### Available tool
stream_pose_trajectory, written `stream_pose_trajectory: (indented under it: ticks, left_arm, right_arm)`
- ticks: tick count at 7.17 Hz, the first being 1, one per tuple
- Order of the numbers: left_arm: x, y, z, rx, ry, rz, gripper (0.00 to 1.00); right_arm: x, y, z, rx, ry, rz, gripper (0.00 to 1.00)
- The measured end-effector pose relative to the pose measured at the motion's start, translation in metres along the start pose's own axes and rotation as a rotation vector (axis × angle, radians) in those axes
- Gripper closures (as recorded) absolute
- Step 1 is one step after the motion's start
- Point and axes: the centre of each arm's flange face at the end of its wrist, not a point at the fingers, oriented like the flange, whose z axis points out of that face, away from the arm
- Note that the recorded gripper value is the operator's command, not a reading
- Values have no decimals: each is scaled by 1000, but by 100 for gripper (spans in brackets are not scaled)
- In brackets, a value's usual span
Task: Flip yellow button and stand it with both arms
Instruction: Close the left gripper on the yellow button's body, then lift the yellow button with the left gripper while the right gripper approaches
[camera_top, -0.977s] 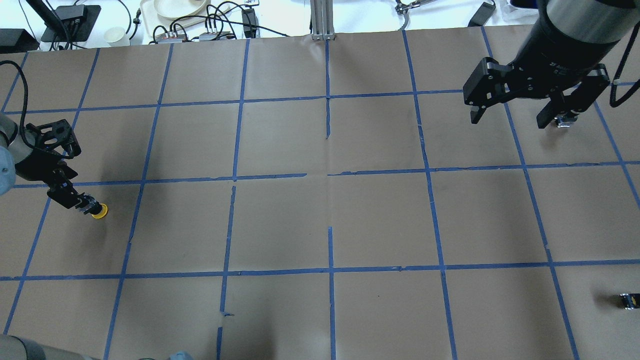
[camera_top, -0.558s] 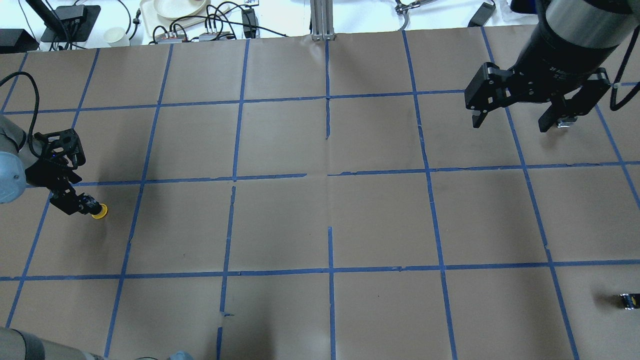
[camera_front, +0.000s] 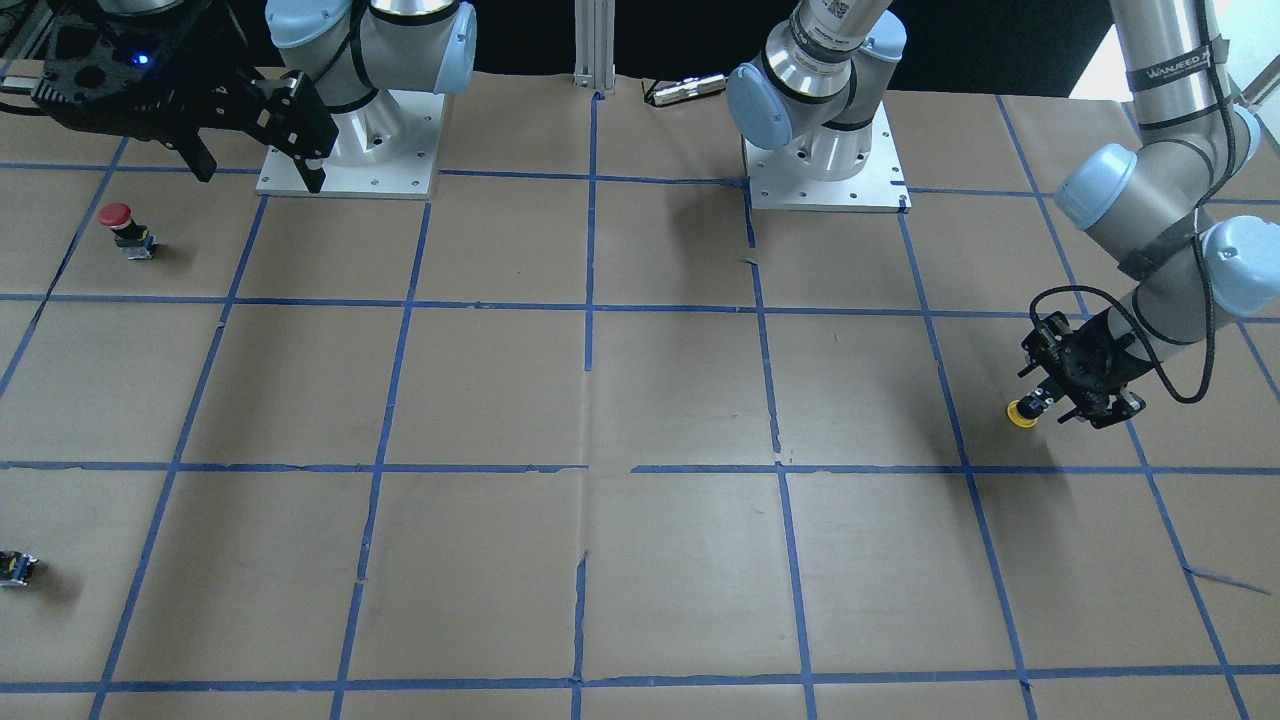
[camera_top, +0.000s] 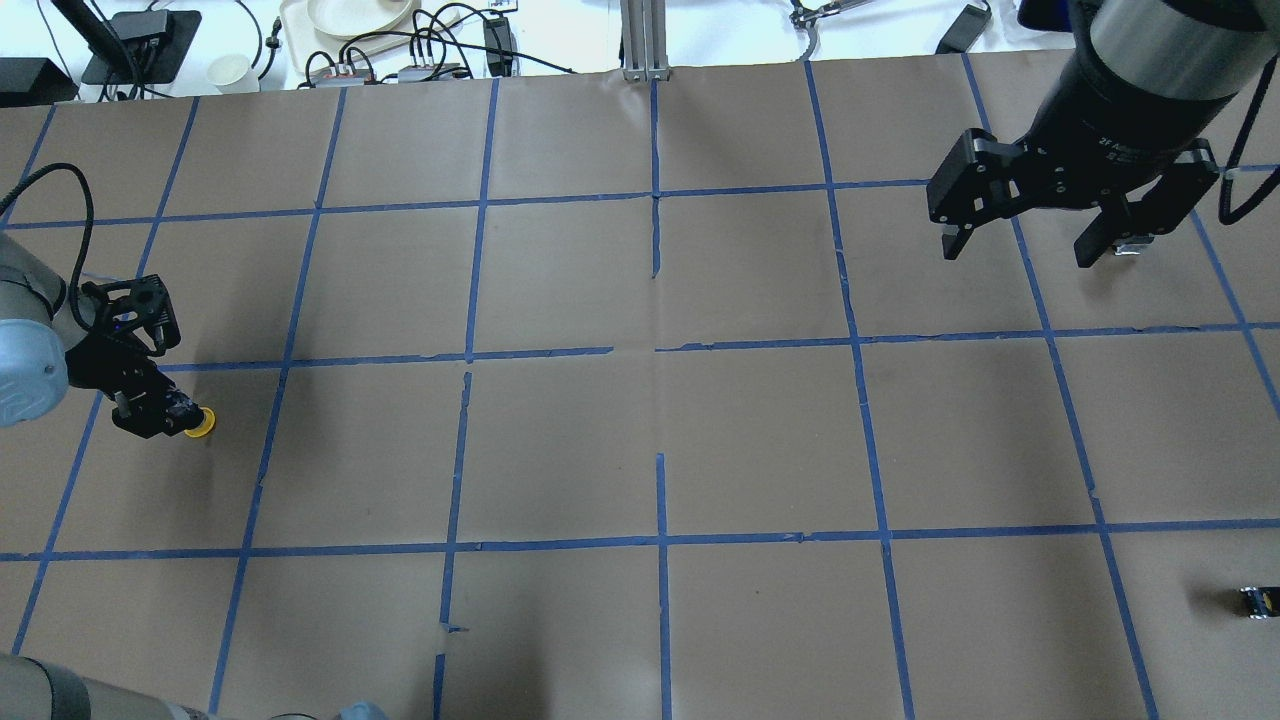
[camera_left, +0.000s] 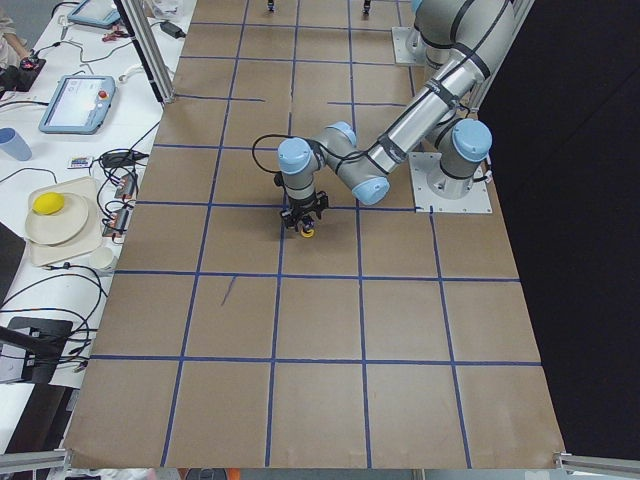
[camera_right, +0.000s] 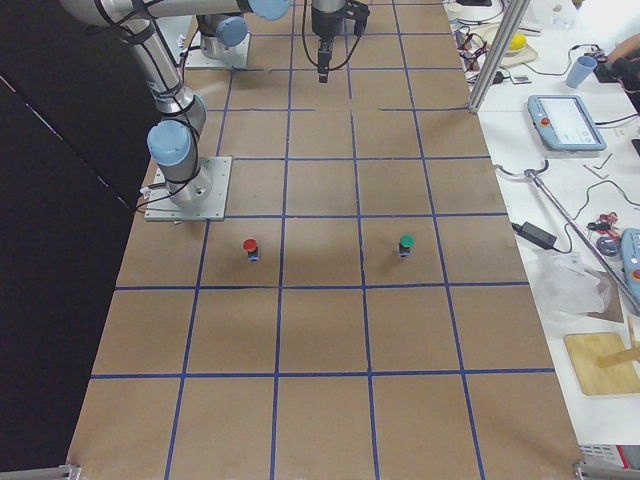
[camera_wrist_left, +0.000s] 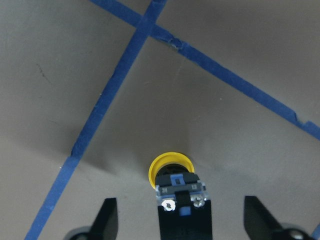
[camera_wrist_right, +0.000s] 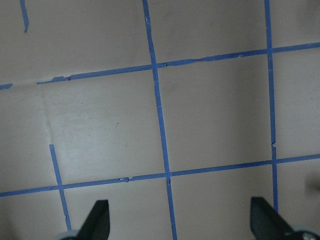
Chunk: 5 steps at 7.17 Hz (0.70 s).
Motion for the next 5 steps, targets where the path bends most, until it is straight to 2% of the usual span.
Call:
stream_pose_trajectory:
  ticks: [1,3,4,5]
  left_arm:
    - [0,0,-3,0,-6,6,90]
    - [0,-4,-10,12,-17,18,93]
    - [2,-10,-18,45,-17,11,93]
    - [11,-19,-29,111,8,-26,93]
  right_arm:
    - [-1,4,3,-19,-1,0,0]
    - [0,14,15,-112,11,-3,0]
    - [1,15,19,-137,15,-4,0]
    - [2,14,22,-144,16,0,0]
